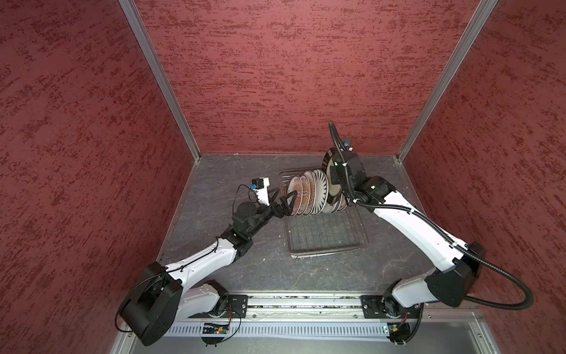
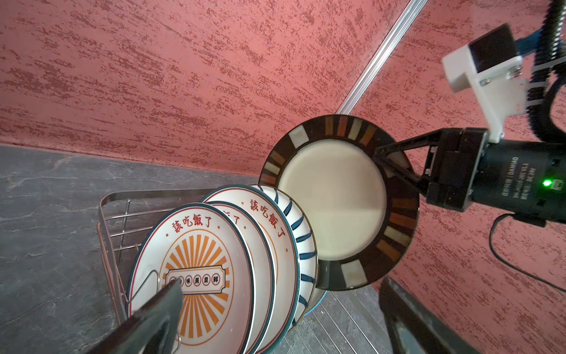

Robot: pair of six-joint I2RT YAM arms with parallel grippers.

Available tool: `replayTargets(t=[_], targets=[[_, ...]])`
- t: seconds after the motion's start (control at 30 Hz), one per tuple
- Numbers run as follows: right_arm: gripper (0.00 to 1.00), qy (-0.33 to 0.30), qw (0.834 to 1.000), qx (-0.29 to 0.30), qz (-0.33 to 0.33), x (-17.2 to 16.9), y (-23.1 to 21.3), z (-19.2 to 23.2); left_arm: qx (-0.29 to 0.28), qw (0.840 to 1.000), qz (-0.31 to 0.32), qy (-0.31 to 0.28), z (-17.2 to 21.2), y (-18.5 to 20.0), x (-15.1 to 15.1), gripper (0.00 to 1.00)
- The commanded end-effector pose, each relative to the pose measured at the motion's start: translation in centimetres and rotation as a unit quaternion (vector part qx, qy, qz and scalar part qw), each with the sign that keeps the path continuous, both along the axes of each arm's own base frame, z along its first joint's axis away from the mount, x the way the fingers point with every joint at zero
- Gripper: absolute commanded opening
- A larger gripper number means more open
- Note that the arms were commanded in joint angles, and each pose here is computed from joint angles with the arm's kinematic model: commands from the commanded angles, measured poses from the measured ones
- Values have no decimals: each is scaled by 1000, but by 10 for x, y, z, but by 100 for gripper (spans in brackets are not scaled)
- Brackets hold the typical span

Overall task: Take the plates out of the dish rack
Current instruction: 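Grasp the brown-rimmed plate's top edge with the right gripper and lift it out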

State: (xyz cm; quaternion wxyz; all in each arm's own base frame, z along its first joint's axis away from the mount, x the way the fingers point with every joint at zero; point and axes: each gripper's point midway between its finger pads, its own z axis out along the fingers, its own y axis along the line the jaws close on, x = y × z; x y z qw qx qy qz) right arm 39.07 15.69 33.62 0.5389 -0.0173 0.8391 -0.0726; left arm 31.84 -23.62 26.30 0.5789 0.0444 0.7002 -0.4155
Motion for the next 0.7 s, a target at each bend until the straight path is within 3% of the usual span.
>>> replayTargets(t=[0.0, 0.3, 0.67], targets=[[0, -90, 993, 31, -63, -14, -32, 54, -4, 1000, -16, -8, 14, -7, -4, 99], [0, -156, 982, 69, -84, -49, -64, 71, 19, 997, 61, -38, 35, 32, -16, 99], [0, -205, 962, 180, 8, -83, -59, 112, 5, 1000, 15, -22, 34, 27, -38, 99]])
